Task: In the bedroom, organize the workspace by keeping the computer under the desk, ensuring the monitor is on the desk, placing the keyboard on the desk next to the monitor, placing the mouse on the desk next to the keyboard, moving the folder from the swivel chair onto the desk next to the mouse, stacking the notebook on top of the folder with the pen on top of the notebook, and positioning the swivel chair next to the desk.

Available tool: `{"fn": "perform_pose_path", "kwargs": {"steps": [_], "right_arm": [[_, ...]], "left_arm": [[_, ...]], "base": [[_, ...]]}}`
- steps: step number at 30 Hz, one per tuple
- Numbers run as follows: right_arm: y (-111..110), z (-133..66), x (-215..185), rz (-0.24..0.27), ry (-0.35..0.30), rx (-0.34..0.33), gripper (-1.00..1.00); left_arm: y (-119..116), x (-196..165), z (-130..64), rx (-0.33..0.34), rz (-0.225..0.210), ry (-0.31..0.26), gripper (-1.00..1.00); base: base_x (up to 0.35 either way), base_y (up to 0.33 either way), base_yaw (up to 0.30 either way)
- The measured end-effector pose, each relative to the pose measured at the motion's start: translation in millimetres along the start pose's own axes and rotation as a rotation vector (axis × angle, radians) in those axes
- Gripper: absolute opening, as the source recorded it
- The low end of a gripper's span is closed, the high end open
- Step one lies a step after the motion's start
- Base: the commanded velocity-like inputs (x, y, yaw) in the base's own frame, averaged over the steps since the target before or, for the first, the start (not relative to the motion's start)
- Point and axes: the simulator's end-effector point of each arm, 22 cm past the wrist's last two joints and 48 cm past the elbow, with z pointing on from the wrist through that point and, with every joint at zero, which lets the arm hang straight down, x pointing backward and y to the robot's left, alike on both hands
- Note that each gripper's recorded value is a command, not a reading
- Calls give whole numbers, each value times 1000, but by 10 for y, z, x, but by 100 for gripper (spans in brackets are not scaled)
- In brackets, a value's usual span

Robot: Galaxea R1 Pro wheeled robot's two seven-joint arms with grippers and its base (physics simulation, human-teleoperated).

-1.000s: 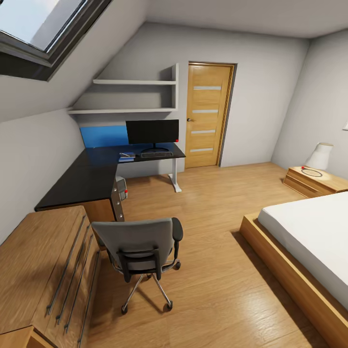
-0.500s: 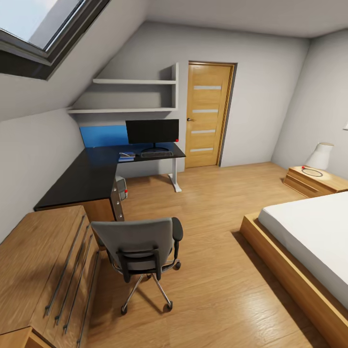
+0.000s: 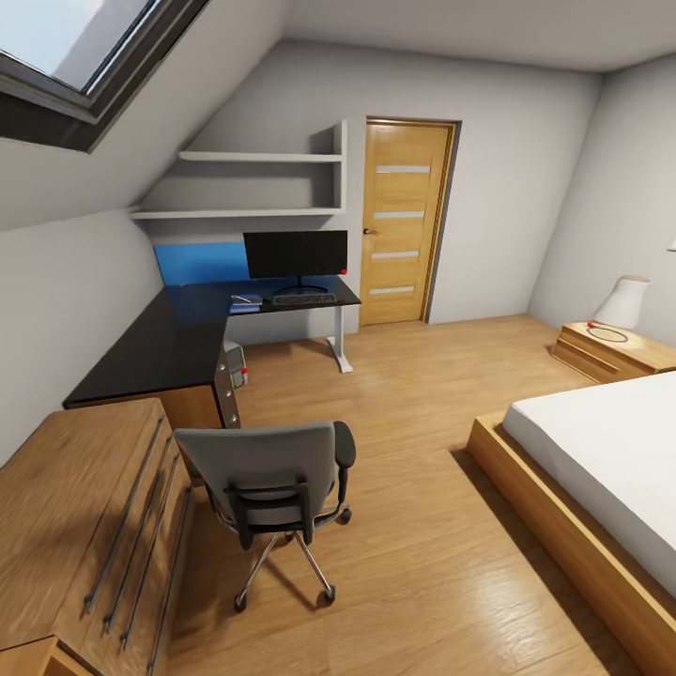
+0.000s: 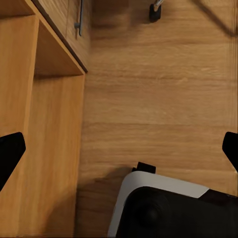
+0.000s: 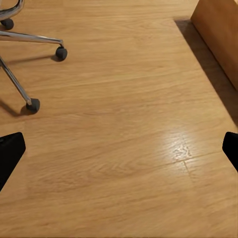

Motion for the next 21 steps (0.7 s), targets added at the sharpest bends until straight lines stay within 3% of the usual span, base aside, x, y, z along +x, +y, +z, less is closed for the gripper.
{"fn": "perform_pose_path", "kwargs": {"steps": [4,11,13,14,15,16,21], "right_arm": [[-55,35,19,-5,-3,6,100],[-190,99,64,-20,-3,19,100],[-229,121,81,-29,-1,21,100],[-242,133,89,-29,1,22,100],[-241,142,94,-30,2,22,100],[-219,153,99,-30,3,19,100],[-203,191,132,-31,3,15,100]], "left_arm": [[-182,70,-5,11,-34,15,100],[-226,85,50,10,-48,13,100],[23,89,100,-48,-107,20,100],[240,91,129,-98,-159,26,100],[285,91,144,-108,-167,27,100],[285,-86,212,-110,-214,-4,100],[151,-314,321,-83,-245,-43,100]], "base": [[0,0,0],[0,0,1],[0,0,58],[0,0,135],[0,0,182],[0,0,146],[0,0,77]]}}
